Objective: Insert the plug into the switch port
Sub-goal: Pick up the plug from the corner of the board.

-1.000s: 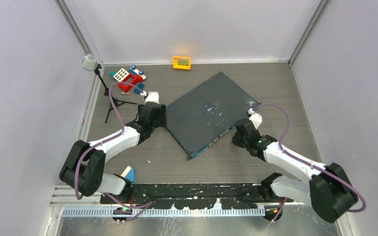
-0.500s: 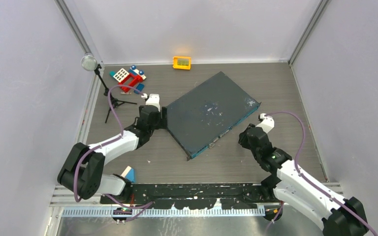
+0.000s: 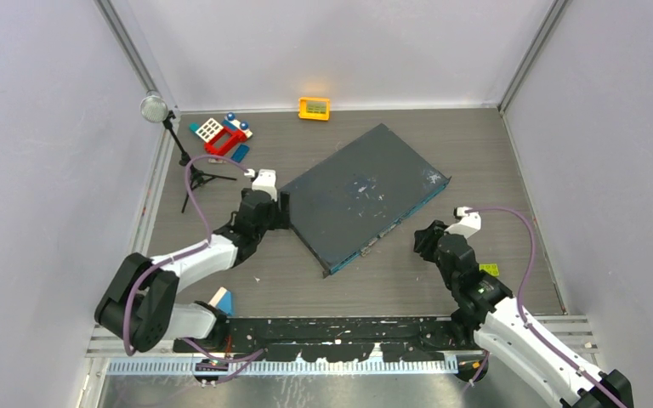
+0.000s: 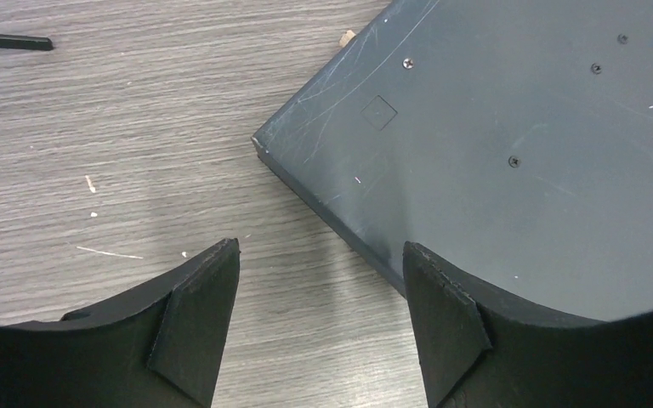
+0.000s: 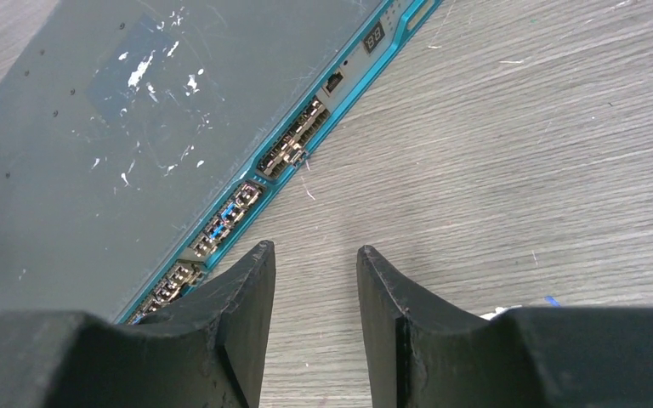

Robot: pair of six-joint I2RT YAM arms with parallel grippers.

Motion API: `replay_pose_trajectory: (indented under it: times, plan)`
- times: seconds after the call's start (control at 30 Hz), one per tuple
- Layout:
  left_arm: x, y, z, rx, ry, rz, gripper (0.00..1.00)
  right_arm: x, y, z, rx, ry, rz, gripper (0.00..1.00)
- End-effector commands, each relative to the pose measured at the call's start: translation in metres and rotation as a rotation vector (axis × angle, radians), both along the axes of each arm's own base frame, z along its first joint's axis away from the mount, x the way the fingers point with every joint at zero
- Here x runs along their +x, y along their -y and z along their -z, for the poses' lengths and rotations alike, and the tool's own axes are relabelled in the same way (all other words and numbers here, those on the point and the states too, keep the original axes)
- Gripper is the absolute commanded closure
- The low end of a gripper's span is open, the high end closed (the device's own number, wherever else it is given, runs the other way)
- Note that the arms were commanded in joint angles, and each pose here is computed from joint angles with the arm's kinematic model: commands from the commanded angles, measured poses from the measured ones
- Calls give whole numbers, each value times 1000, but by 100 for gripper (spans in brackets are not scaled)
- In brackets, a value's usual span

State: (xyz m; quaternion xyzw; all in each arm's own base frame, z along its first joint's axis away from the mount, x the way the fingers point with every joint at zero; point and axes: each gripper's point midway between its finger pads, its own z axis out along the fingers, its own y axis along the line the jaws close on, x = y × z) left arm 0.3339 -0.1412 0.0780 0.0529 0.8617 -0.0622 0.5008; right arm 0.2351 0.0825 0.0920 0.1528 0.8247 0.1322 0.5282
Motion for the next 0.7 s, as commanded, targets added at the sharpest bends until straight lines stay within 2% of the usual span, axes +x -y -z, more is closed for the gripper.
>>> replay_pose_trajectory:
  times: [0.0,0.1,0.27,0.53,0.67]
  plan:
    - [-3,-2,-34,-56,59,-29,28,9,-1,-15,8,62,7,54]
    - [-19,-14,-33,-43,32,-52,27,8,-7,-13,5,48,-28,54]
    - [-36,-20,-26,-89,65,-46,26,7,-21,-11,8,42,-116,54]
    - [-30,-17,-25,-78,53,-48,26,5,-22,-17,26,77,-124,54]
    - [-29,-18,-25,-72,52,-53,27,2,-19,-21,47,118,-118,49]
